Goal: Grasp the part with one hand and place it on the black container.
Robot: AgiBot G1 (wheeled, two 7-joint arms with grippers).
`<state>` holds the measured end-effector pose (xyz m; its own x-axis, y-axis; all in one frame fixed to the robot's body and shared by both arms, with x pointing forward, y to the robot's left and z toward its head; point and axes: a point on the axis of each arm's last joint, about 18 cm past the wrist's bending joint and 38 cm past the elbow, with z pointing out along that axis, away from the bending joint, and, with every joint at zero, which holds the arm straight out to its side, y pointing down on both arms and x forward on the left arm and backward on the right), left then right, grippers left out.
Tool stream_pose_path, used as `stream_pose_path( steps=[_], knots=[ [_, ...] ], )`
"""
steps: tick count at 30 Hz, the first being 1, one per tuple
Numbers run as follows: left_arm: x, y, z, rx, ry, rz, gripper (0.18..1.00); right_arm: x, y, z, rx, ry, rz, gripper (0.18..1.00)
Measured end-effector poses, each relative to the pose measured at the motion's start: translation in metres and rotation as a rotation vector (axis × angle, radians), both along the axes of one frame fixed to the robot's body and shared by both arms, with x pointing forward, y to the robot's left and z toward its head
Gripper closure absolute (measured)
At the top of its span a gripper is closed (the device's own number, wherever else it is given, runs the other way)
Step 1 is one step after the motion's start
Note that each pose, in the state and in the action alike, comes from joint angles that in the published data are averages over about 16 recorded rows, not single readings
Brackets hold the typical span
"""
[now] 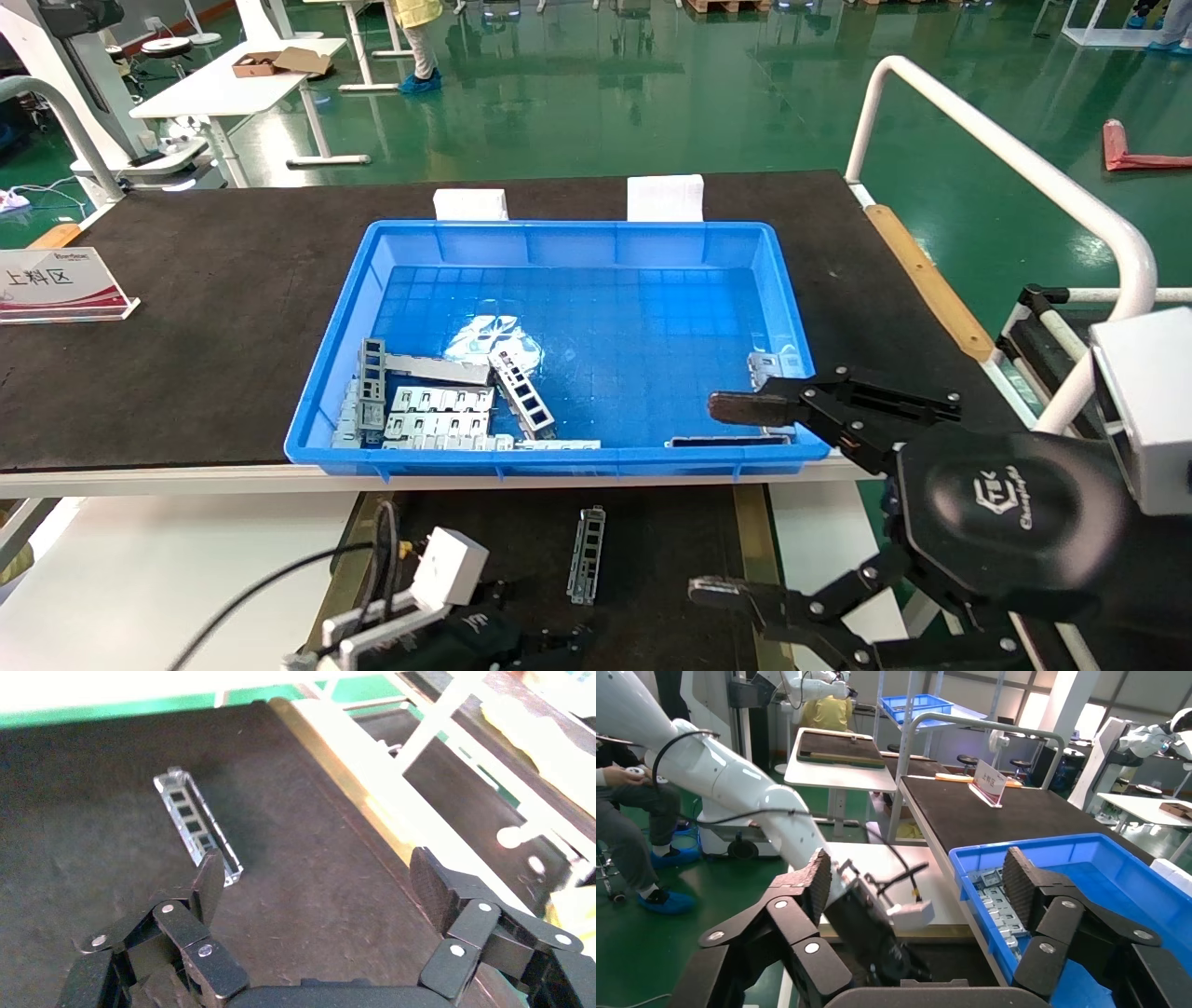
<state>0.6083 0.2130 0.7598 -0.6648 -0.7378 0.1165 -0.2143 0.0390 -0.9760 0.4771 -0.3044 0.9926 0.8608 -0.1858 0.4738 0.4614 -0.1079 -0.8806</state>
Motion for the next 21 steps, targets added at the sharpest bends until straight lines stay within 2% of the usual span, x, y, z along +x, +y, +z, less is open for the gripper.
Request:
stream_pose_path(
  steps=[11, 21],
  knots=[
    [-0.021, 0.036, 0.036, 0.037, -0.080, -0.093, 0.194, 0.000, 0.000, 0.000, 0.000, 0.000, 0.000, 0.227],
    [-0.032, 0.051, 0.050, 0.028, -0.117, -0.123, 0.184, 0.000, 0.000, 0.000, 0.000, 0.000, 0.000, 0.184]
  ],
)
